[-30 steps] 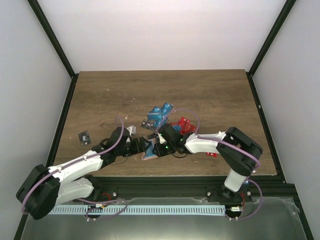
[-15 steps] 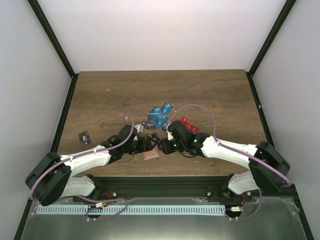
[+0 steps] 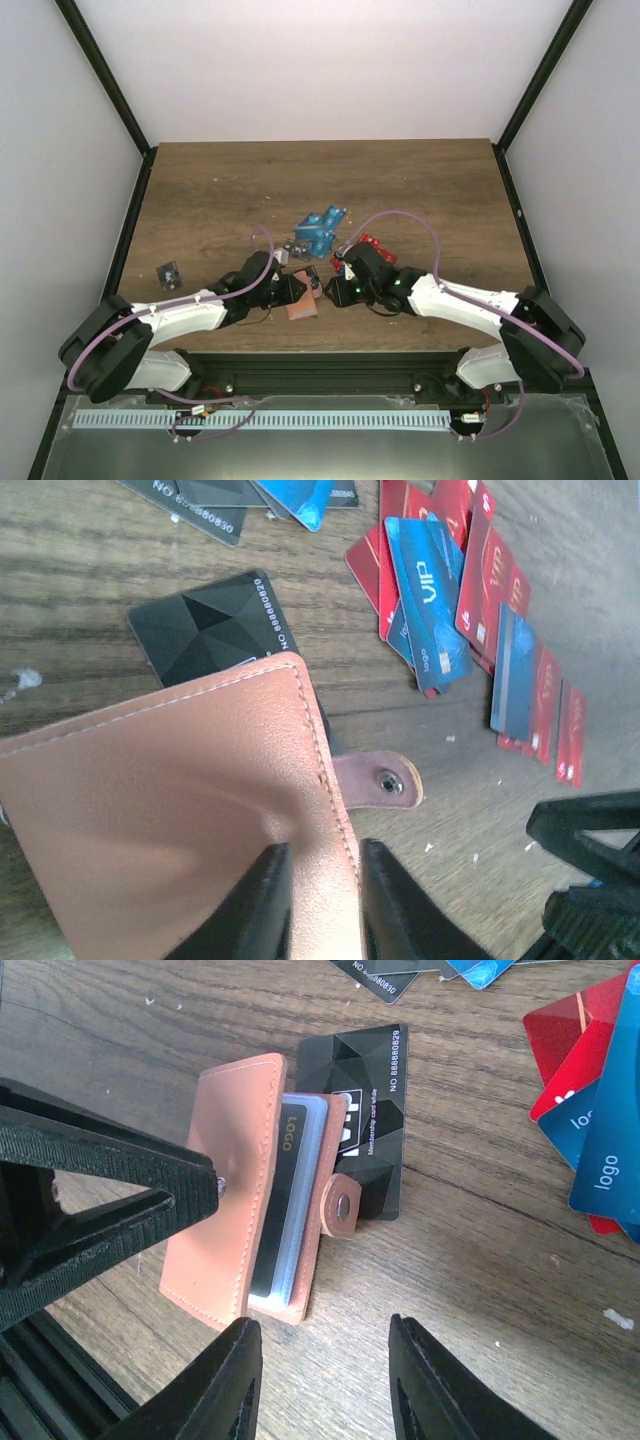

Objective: Put the credit cards into the card holder

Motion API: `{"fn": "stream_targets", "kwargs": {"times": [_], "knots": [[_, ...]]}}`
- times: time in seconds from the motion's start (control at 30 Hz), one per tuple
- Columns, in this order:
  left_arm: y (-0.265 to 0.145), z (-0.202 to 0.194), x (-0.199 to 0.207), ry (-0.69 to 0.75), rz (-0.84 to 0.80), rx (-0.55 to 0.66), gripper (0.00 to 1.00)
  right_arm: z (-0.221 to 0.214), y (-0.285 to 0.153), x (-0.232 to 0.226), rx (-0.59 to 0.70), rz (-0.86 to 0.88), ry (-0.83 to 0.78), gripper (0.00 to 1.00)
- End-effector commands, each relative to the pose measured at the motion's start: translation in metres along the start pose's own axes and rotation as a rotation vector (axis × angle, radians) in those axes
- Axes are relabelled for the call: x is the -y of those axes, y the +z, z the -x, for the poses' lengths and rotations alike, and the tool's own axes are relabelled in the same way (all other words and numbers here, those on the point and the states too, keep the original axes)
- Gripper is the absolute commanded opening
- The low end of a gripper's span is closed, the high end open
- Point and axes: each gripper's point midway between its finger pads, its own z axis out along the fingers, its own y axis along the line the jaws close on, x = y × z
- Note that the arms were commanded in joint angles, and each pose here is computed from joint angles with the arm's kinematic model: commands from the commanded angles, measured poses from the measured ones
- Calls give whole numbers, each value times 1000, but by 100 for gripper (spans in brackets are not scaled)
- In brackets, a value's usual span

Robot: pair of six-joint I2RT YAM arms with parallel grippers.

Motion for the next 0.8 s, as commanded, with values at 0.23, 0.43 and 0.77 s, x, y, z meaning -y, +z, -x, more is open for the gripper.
{"fn": "stream_targets", "kwargs": {"times": [0.23,0.43,0.77], "knots": [[1,-8,-31,14,132,4,4,19,8,-17,17,68,-16,37],[2,-9,-31,40,124,0,4,17,5,-39,4,201,-29,35],[10,-9,-17,75,66,-26,4,5,28,-56,-56,319,12,26]]}}
